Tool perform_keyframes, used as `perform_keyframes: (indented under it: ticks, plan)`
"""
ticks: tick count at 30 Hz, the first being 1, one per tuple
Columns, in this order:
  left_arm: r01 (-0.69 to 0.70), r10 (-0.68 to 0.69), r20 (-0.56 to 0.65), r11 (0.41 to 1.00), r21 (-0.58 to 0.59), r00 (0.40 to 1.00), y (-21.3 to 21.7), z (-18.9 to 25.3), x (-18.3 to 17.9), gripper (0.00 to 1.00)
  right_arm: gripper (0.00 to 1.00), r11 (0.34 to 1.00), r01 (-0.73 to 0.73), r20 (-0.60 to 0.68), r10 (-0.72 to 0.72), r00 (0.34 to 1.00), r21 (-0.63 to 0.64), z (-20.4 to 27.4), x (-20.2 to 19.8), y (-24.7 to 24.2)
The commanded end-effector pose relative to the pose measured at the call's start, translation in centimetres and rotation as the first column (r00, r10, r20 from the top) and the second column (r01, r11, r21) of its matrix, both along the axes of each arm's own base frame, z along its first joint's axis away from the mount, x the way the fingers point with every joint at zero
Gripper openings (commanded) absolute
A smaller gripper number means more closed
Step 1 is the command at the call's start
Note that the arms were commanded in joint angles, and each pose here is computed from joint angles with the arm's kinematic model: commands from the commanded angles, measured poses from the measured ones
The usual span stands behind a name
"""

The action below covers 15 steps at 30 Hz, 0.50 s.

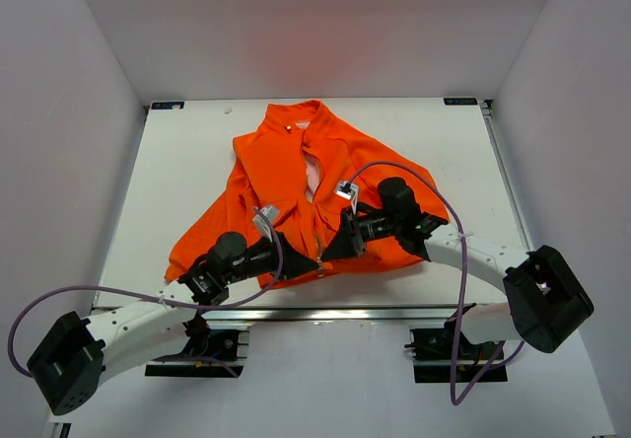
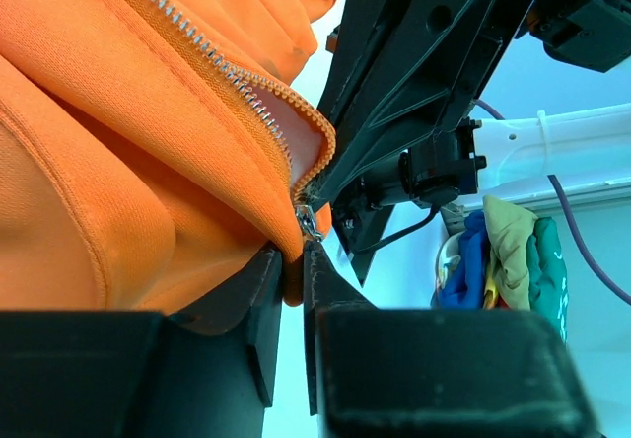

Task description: Zip up the jacket

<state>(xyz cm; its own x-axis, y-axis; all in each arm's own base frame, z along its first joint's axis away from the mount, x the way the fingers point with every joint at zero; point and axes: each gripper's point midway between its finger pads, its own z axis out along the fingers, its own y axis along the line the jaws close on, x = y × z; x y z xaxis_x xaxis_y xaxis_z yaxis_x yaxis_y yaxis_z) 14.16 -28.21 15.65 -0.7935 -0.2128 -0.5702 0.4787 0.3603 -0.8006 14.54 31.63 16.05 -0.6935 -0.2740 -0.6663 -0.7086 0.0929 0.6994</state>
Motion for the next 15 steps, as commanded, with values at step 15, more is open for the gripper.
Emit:
perform_keyframes:
  ticks: [15]
  plan:
    - [0.035,-0.036,0.013,0.998,0.044,0.999,0.3,-1.2,-0.8,0.0,0.0,0.991,0.127,0.12,-0.131,0.984,0.036,2.8,3.5,1.4]
